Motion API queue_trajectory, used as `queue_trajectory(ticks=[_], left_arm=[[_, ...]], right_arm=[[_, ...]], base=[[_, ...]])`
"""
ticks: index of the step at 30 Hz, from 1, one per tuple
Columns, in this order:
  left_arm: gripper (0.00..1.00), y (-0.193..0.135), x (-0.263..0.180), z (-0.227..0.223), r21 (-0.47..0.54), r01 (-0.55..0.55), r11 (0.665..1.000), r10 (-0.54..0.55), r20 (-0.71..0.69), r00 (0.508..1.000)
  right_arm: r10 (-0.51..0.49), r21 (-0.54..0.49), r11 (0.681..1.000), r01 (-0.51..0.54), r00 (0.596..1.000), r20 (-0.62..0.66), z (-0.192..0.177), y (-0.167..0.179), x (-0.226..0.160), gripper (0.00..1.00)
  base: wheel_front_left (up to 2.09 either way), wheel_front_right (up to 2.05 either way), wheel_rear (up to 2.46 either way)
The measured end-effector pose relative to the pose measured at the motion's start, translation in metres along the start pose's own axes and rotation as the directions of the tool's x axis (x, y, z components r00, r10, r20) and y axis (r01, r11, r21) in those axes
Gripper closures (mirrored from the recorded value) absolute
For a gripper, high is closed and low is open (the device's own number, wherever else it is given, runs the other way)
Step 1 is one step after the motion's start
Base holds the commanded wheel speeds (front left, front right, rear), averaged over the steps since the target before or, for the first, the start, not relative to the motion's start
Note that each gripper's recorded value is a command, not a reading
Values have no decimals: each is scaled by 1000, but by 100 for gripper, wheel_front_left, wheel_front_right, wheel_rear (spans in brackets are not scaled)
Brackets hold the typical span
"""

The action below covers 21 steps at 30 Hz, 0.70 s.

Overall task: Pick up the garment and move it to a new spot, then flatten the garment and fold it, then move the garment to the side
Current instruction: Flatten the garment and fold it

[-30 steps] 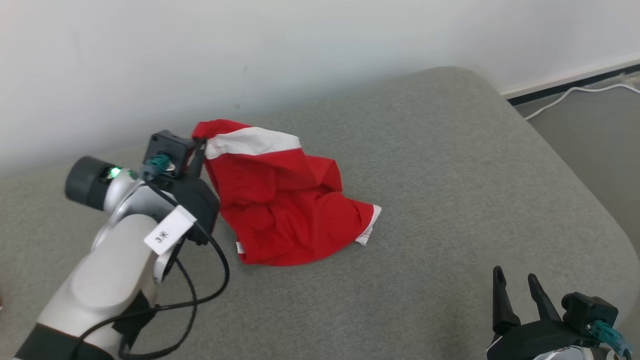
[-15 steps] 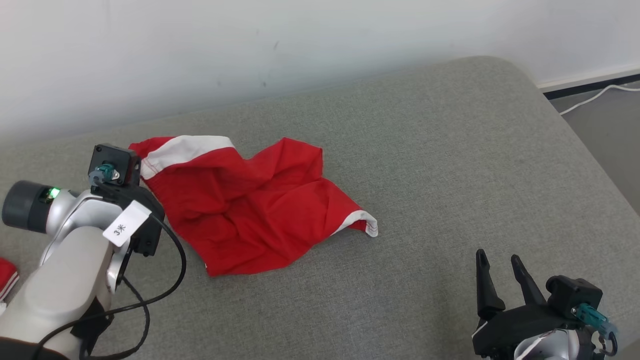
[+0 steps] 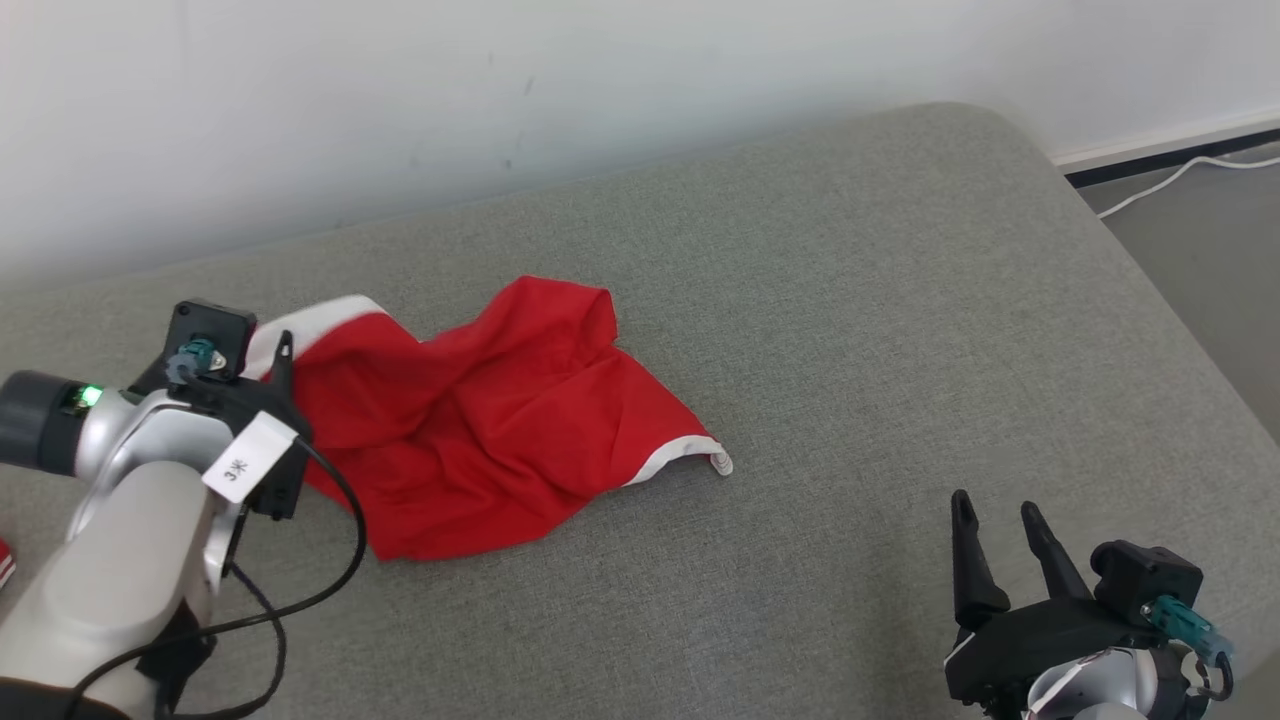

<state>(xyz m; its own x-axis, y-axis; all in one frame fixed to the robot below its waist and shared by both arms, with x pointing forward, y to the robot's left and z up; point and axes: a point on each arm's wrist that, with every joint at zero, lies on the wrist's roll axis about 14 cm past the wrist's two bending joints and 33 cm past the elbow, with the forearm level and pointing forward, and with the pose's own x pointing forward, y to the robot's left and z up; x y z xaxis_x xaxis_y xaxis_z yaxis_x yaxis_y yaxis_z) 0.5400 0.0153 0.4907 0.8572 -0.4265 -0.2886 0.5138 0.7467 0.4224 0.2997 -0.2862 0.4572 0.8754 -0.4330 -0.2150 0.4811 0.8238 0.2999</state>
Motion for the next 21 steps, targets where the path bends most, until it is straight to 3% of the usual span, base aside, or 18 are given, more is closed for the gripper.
queue_trajectory(ticks=[7,11,15,21], left_arm=[[0,-5,-8,14,-30,-2,1000,4,69,998],[0,0,-18,34,-107,-14,994,32,173,984],[0,7,-37,82,-250,5,968,96,391,915],[0,7,-64,102,-318,30,948,132,475,870]], right_arm=[[-1,7,1000,1,1000,8,2,-1,1,0],[13,1,1000,-13,1000,27,7,3,4,0],[38,-17,999,-37,997,63,16,8,7,0],[80,-15,997,-79,990,112,29,22,10,0]], base=[[0,0,0],[0,0,0],[0,0,0],[0,0,0]])
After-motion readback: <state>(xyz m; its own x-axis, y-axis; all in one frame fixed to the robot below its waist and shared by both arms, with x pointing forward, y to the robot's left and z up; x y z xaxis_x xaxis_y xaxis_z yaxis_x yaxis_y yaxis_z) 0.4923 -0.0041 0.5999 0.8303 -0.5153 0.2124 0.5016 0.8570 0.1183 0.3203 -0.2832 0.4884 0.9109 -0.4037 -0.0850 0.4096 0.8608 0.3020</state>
